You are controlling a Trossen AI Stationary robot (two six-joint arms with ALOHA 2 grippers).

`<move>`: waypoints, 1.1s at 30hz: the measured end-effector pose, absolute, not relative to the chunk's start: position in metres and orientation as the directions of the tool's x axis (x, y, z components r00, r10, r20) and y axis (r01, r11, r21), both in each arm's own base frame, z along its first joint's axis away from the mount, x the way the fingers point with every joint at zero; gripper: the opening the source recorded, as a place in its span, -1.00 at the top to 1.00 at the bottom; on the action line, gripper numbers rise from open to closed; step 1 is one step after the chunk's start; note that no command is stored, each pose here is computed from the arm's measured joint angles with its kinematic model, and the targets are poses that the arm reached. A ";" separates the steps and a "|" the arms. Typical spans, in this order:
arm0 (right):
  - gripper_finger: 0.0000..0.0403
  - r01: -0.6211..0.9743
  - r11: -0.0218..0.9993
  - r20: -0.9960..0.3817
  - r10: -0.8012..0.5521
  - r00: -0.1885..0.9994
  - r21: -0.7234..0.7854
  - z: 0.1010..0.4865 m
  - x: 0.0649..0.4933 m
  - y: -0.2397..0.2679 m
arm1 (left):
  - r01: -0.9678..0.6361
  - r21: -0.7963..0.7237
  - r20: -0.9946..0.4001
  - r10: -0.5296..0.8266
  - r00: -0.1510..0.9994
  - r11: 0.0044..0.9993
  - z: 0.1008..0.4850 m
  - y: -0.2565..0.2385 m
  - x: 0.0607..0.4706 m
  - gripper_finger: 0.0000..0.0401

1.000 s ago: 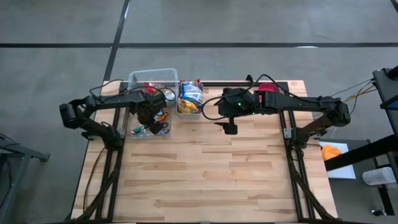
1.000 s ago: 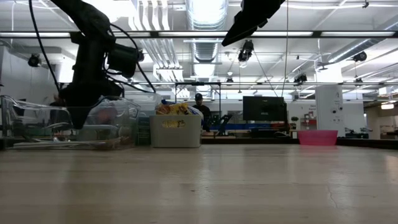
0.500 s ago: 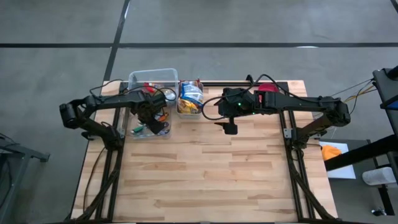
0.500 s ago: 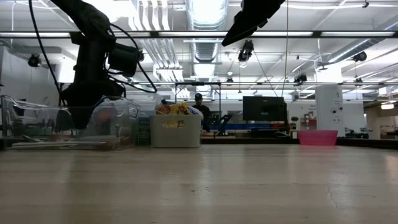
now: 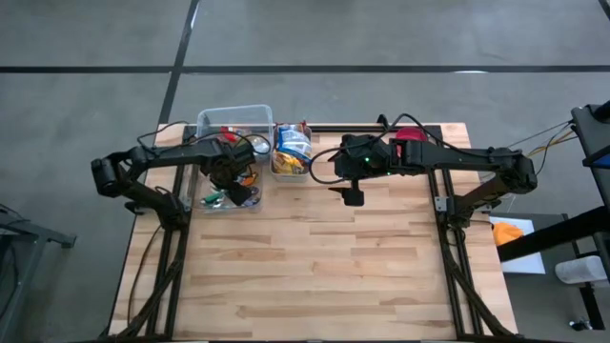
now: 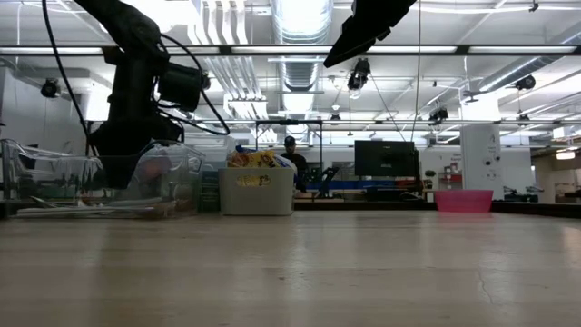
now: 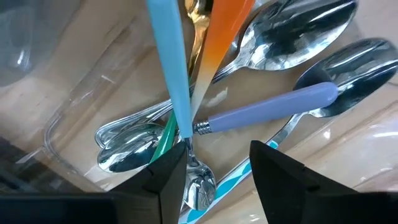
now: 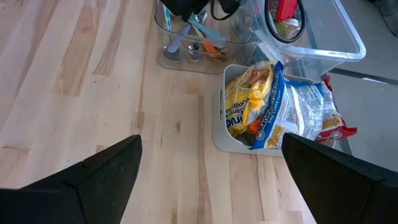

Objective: Pick & Place Food Item
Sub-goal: Return to Home Position

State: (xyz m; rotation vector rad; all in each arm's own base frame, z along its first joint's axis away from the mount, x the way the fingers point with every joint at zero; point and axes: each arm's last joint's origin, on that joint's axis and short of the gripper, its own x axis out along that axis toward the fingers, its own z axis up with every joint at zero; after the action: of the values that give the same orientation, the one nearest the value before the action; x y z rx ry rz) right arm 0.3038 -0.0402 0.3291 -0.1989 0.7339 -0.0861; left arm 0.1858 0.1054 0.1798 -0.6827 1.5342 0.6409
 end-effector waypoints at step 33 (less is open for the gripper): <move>-0.91 0.009 0.978 -0.656 -0.148 0.740 -0.210 0.329 0.304 -0.040 | -0.530 -0.135 -0.546 0.383 0.745 0.837 0.297 -0.011 0.180 0.27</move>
State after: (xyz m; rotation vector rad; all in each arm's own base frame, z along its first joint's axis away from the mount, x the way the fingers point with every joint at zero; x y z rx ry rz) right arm 0.3039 -0.0403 0.3290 -0.1989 0.7339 -0.0863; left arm 0.1804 -0.0106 0.2972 -0.2919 0.5295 0.5077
